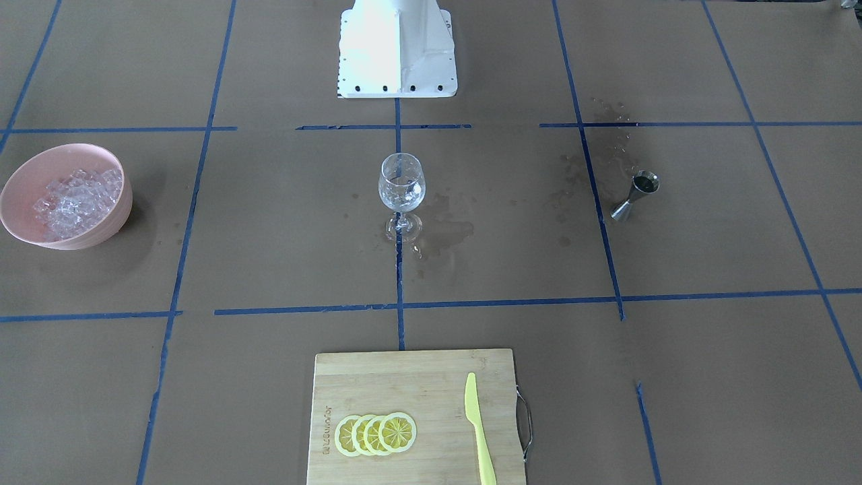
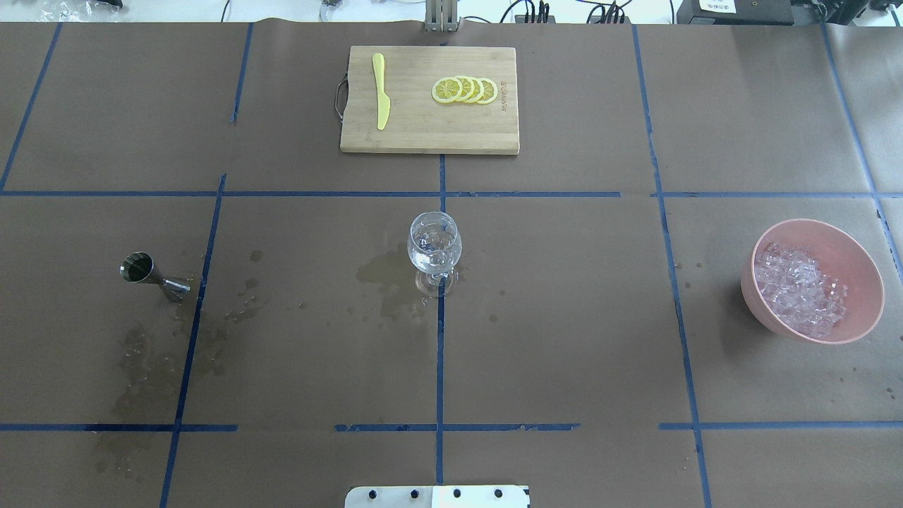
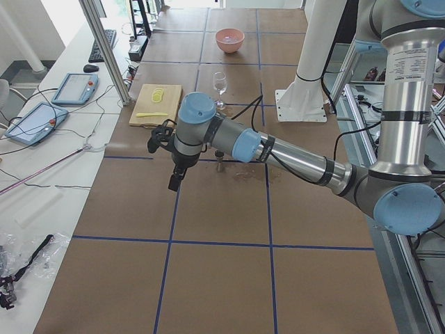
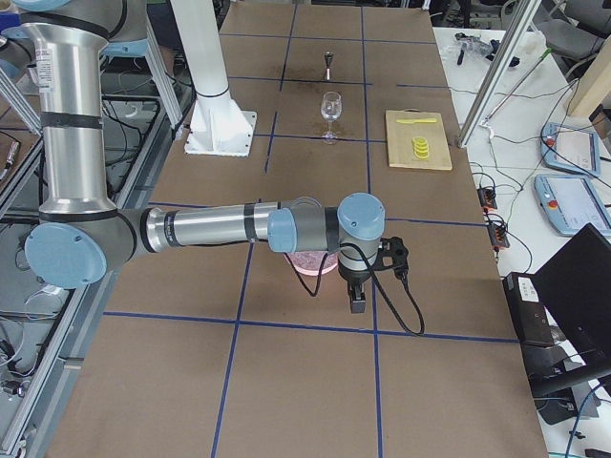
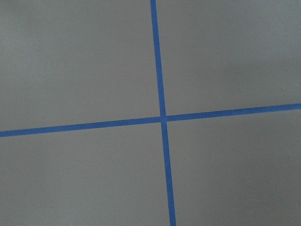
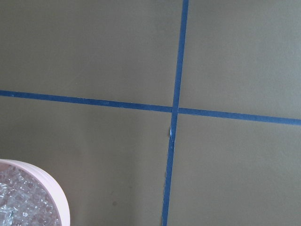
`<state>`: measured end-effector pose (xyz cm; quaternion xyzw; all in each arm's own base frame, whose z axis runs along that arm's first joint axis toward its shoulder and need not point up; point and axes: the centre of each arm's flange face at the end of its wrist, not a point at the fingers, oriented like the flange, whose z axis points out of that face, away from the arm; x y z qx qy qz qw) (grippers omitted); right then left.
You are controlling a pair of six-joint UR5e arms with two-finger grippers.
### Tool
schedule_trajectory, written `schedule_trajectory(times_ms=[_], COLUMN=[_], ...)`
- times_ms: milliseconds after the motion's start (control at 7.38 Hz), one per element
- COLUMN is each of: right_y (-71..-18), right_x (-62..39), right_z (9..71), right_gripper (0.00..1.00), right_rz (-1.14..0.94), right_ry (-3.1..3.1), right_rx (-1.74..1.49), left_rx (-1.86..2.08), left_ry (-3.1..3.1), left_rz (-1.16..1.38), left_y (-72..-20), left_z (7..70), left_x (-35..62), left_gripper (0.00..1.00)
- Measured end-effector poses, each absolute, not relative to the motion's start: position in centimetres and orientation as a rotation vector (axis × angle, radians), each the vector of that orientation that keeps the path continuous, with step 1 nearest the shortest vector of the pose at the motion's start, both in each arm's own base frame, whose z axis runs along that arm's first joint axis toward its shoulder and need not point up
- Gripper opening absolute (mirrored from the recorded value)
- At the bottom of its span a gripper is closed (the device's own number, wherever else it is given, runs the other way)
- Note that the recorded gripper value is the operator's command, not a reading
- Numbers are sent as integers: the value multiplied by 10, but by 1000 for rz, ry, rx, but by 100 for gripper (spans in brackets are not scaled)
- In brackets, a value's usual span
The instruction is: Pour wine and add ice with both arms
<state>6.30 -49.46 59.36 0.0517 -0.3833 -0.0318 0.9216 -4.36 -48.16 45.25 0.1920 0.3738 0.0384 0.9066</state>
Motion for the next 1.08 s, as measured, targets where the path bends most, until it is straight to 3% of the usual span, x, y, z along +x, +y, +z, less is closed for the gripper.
schedule_trajectory(times_ms=[677,1084], right_y=[-496,-500], right_x=[52,50], right_z=[591,564], right_gripper=[100,100], right_rz=[-81,-70], right_ry=[-795,-812], right_rx=[99,126], left_rx=[436,469], left_ry=[868,894], left_rz=[-77,-155], left_y=[-402,-344], left_z=[314,337], left_x=[63,102], left_gripper=[100,100])
